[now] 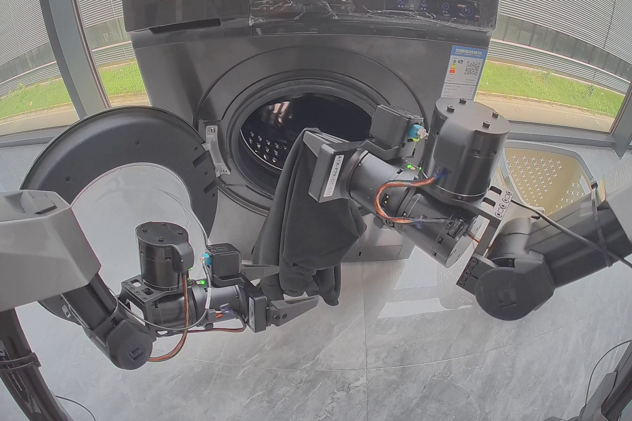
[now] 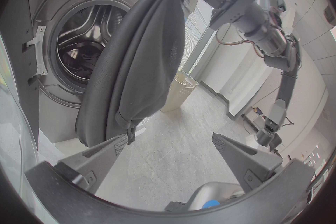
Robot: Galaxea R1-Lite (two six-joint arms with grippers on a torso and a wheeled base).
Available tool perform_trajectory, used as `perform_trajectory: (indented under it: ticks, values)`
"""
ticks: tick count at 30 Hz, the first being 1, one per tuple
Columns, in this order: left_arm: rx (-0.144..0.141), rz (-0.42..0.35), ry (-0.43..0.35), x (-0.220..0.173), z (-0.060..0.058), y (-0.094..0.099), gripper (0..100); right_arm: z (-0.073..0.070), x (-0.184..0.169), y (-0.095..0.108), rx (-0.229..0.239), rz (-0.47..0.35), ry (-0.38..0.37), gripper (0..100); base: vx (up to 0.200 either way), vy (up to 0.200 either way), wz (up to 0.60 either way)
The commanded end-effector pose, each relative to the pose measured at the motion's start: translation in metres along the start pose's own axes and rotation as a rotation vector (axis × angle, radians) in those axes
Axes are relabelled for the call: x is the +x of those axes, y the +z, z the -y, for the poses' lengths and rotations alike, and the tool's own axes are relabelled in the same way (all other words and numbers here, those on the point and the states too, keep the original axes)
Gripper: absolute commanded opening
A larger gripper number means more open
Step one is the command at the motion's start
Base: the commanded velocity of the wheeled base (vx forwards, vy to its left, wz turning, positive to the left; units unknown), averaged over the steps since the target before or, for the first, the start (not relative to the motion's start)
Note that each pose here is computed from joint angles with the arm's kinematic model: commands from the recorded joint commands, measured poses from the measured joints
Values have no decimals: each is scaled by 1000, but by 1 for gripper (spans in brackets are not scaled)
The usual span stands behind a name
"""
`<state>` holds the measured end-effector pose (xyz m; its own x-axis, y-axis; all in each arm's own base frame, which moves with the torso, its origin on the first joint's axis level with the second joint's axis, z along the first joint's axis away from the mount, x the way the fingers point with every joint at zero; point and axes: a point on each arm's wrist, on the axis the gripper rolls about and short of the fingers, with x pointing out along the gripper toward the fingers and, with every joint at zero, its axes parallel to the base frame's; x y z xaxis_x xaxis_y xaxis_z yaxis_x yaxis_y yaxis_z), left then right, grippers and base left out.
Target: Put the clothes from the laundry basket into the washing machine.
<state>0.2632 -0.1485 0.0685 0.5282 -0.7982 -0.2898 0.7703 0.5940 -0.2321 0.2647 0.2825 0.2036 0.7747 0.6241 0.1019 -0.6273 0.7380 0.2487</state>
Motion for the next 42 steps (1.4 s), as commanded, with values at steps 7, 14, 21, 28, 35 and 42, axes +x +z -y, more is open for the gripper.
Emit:
perform_trajectory:
  ticks: [7,14,21,28,35,42]
  values:
    - [-15,-11,45,20,-18,-10,100,-3,-1,2,0,4,8,0,0,0,0]
    - [5,21,56,31,-20,-2,100,-4,-1,2,2,24,16,0,0,0,0]
    - [10,37,21,36,-12,3,100,-4,2,-1,2,19,16,0,0,0,0]
    - [-4,49,-12,36,-1,4,100,1,4,-2,-1,21,3,0,0,0,0]
    - [5,61,-24,35,2,3,100,3,8,-1,-6,27,-2,0,0,0,0]
    - [15,69,-41,35,8,3,100,8,18,-6,-9,31,-17,0,0,0,0]
